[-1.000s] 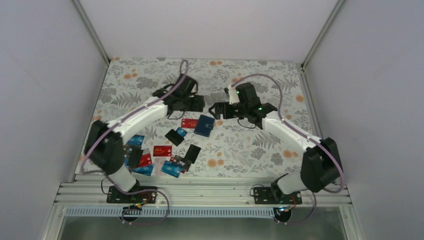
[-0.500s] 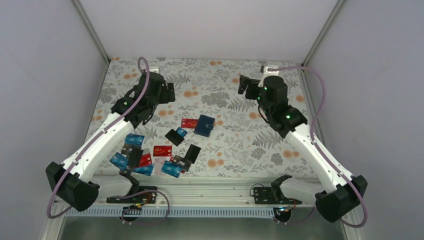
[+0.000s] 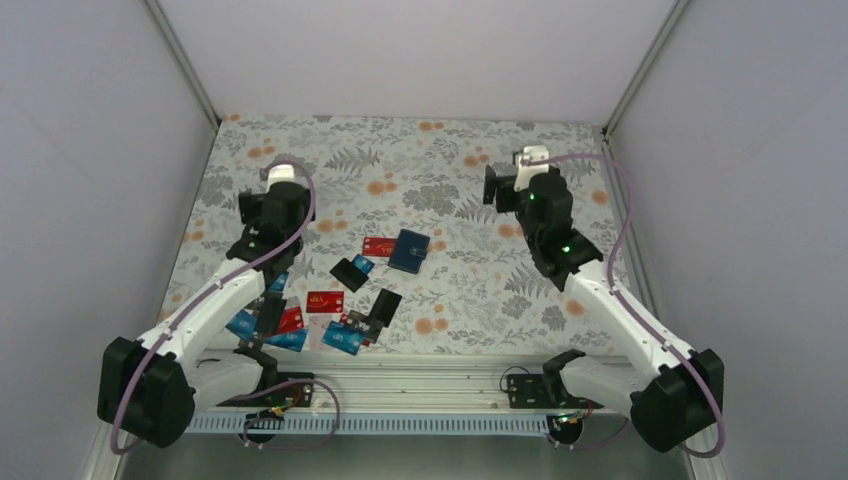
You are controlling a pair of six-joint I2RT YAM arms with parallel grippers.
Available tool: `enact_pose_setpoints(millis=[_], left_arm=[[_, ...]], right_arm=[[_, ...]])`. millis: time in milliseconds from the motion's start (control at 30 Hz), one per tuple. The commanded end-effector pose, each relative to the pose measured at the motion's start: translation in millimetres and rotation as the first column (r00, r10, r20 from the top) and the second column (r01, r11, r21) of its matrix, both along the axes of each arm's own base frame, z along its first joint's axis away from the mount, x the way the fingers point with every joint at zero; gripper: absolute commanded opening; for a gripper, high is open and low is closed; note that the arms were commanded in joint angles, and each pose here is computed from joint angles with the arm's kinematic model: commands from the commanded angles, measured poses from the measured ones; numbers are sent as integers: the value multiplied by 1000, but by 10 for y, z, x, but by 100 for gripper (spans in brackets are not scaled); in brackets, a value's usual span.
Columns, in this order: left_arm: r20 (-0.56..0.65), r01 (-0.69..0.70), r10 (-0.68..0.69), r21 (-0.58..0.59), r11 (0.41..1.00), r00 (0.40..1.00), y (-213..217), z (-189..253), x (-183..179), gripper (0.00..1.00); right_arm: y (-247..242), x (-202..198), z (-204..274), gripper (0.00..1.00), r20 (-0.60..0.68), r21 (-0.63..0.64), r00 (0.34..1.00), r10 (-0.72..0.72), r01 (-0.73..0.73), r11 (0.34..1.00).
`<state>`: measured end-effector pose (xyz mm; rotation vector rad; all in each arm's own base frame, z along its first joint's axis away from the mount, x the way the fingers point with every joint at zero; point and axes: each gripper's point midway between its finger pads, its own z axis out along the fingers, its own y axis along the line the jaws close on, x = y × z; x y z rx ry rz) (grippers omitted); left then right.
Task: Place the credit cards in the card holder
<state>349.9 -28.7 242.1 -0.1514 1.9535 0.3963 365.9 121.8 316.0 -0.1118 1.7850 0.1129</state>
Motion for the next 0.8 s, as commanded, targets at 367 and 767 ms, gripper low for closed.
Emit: enact_pose_setpoints(millis=[367, 767], left_arm=[[237, 19, -24, 22, 1000, 971, 430, -799, 119, 100], [363, 97, -102, 31, 995, 926, 520, -816, 150, 98]], right_arm=[[-892, 140, -1145, 100, 79, -34, 959, -271, 274, 961], [-1146, 252, -1572, 100, 86, -36, 976, -201, 205, 978]])
